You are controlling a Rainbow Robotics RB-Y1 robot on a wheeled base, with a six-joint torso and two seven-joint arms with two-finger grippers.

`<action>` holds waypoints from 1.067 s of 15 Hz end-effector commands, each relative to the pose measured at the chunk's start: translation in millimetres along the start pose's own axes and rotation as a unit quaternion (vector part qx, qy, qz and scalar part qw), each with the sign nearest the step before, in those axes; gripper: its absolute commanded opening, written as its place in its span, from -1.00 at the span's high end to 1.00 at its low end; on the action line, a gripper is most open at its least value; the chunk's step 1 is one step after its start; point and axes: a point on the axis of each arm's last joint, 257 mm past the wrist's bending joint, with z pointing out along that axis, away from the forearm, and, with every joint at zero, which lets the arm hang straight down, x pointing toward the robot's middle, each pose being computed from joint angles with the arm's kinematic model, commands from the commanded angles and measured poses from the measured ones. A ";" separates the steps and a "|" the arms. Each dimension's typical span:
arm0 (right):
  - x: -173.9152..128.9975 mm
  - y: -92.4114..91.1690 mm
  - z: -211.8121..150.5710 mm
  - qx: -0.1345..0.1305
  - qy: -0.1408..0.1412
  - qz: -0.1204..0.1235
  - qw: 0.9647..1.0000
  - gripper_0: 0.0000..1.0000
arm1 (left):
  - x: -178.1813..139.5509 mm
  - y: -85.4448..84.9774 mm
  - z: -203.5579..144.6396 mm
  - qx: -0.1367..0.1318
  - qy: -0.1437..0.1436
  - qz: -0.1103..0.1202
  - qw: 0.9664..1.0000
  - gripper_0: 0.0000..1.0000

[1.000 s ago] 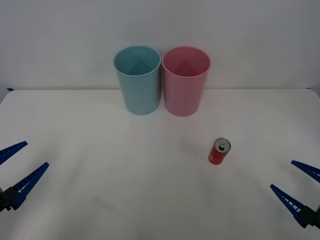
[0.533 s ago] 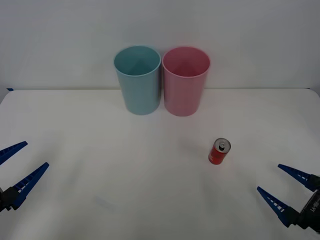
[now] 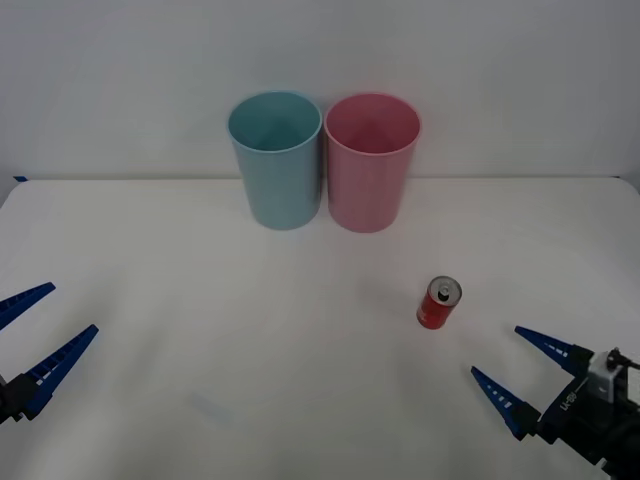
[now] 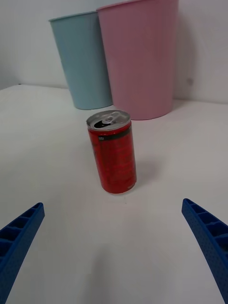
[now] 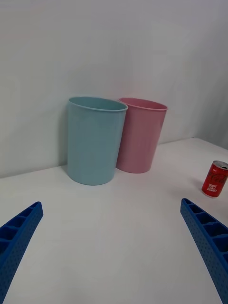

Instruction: Grasp the object on the table and drop it into the matching bin: aluminum can to the light blue bin, PET bottle to the pink bin.

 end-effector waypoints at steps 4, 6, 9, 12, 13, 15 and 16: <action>6.1 9.3 26.4 0.016 -0.004 -0.001 1.000 -1.00 | 0.0 0.0 0.0 0.000 0.000 0.000 1.000 -1.00; 9.7 13.3 34.3 0.020 -0.002 -0.001 1.000 -1.00 | 0.0 0.0 0.0 0.000 0.000 0.000 1.000 -1.00; 10.4 17.6 45.8 0.021 -0.001 -0.005 1.000 -1.00 | 0.0 0.0 0.0 0.000 0.000 0.000 1.000 -1.00; 9.2 22.4 58.5 0.018 -0.002 -0.007 1.000 -1.00 | 0.0 0.0 0.0 0.000 0.000 0.000 1.000 -1.00; 9.0 22.7 62.6 0.019 -0.001 -0.009 1.000 -1.00 | 0.0 0.0 0.0 0.000 0.000 0.000 1.000 -1.00; 7.4 23.0 71.7 0.021 0.000 -0.013 1.000 -1.00 | 0.0 0.0 0.0 0.000 0.000 0.000 1.000 -1.00; 5.8 22.9 75.2 0.022 -0.002 -0.013 1.000 -1.00 | 0.0 0.0 0.0 0.000 0.000 0.000 1.000 -1.00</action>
